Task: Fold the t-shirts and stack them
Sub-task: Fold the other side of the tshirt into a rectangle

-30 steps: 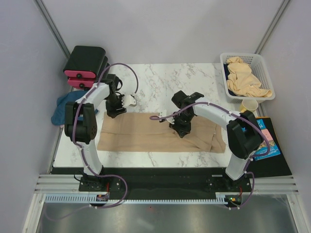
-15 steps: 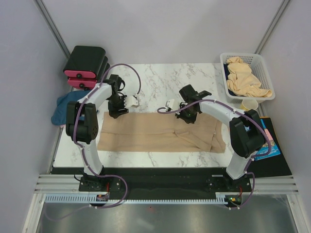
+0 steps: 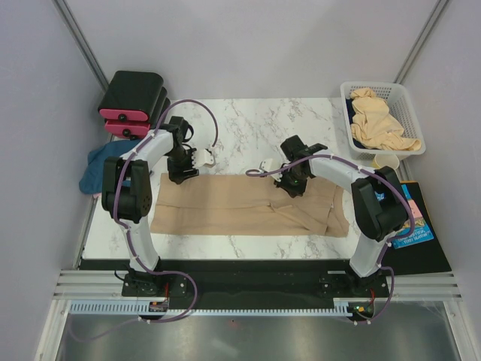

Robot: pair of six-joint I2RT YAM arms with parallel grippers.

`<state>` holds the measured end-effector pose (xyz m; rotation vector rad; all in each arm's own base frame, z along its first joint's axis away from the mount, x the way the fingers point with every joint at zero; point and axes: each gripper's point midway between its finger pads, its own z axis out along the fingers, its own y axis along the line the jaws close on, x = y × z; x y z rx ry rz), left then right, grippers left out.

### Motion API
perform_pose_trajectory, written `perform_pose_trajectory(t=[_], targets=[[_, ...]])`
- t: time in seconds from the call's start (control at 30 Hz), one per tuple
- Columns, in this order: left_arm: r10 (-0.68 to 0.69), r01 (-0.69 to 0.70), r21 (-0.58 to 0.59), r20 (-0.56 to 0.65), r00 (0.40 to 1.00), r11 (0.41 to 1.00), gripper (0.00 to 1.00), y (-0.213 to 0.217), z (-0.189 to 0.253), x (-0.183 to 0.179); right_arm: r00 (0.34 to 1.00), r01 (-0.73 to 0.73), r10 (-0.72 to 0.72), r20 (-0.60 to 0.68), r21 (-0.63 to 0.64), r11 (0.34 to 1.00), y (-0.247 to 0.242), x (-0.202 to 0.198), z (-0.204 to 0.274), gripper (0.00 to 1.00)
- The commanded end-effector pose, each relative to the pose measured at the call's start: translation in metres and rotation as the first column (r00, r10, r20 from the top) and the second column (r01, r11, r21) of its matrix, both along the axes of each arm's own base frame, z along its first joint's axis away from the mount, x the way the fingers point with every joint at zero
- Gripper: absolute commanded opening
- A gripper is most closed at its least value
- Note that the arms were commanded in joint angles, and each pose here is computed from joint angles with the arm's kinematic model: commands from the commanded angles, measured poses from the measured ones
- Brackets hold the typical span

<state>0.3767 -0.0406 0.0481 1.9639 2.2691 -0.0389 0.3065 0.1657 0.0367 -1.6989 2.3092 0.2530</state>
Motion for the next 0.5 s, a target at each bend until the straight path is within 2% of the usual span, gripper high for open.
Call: perform_pose_trajectory(t=[0.0,0.33,0.47], targets=[[0.015,-0.015,-0.008,0.047,0.999,1.0,0.63,-0.001,0.016,0.004,0.998,-0.023,0.025,-0.049,0.058,0.998,0.011,-0.017,0.007,0.0],[0.012,-0.011,-0.014,0.043,0.999,1.0,0.63,-0.003,0.013,0.005,0.992,-0.044,0.051,-0.111,0.063,0.997,0.014,-0.047,-0.001,0.0],[0.002,-0.002,-0.014,0.038,0.999,1.0,0.63,-0.003,0.012,0.002,0.988,-0.06,0.071,-0.137,0.079,0.995,0.02,-0.055,0.012,0.0]])
